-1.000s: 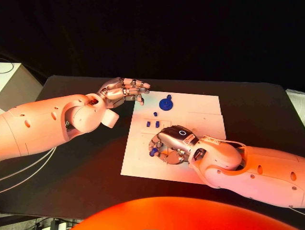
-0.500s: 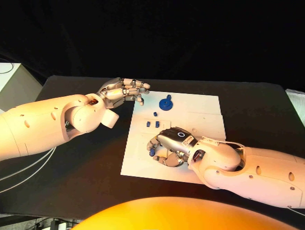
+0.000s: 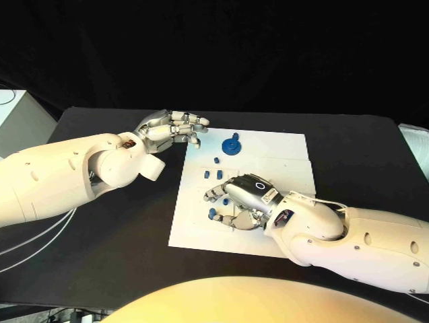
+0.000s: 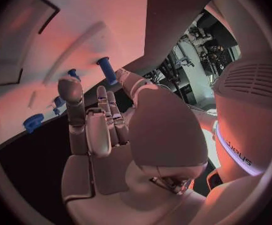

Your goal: Assemble the parts on the task board

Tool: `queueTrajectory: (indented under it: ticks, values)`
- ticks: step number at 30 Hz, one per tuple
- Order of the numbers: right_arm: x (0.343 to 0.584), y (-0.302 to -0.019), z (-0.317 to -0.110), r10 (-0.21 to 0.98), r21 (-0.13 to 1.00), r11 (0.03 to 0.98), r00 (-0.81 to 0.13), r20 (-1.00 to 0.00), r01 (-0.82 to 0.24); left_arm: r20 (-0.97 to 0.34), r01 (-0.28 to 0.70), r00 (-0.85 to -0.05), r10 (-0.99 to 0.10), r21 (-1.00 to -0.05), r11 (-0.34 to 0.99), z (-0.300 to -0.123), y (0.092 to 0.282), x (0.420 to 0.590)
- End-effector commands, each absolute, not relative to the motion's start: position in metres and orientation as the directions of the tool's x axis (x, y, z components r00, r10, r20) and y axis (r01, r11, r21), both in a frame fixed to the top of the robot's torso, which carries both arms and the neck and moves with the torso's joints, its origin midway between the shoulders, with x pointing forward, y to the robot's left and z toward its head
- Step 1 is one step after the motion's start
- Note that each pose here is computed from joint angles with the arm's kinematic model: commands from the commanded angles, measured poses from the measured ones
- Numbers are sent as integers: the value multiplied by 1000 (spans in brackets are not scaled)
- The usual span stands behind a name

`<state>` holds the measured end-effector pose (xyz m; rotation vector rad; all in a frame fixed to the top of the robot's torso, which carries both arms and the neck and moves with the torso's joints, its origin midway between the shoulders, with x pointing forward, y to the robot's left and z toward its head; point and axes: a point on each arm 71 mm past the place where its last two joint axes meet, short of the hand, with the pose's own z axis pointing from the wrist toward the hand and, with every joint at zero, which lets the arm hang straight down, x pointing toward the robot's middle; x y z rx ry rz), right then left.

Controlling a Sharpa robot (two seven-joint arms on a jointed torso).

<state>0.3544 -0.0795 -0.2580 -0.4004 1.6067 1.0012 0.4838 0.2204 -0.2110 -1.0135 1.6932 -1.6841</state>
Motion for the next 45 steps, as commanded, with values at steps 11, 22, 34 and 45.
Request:
queueTrajectory:
  ticks: [11, 22, 34, 45]
  values:
    - [377, -144, -230, 483, 641, 606, -423, -767, -471, 147, -143, -585, -798, -987, -77, -212, 218, 483]
    - [384, -238, -225, 560, 696, 708, -509, -654, -115, 157, -153, -572, -805, -985, -83, -218, 220, 481]
    - [370, -281, -233, 449, 526, 851, -500, -741, -15, 172, -172, -562, -809, -981, -89, -227, 222, 477]
    - [362, -281, -244, 394, 451, 892, -481, -783, -2, 179, -181, -558, -810, -979, -92, -232, 223, 476]
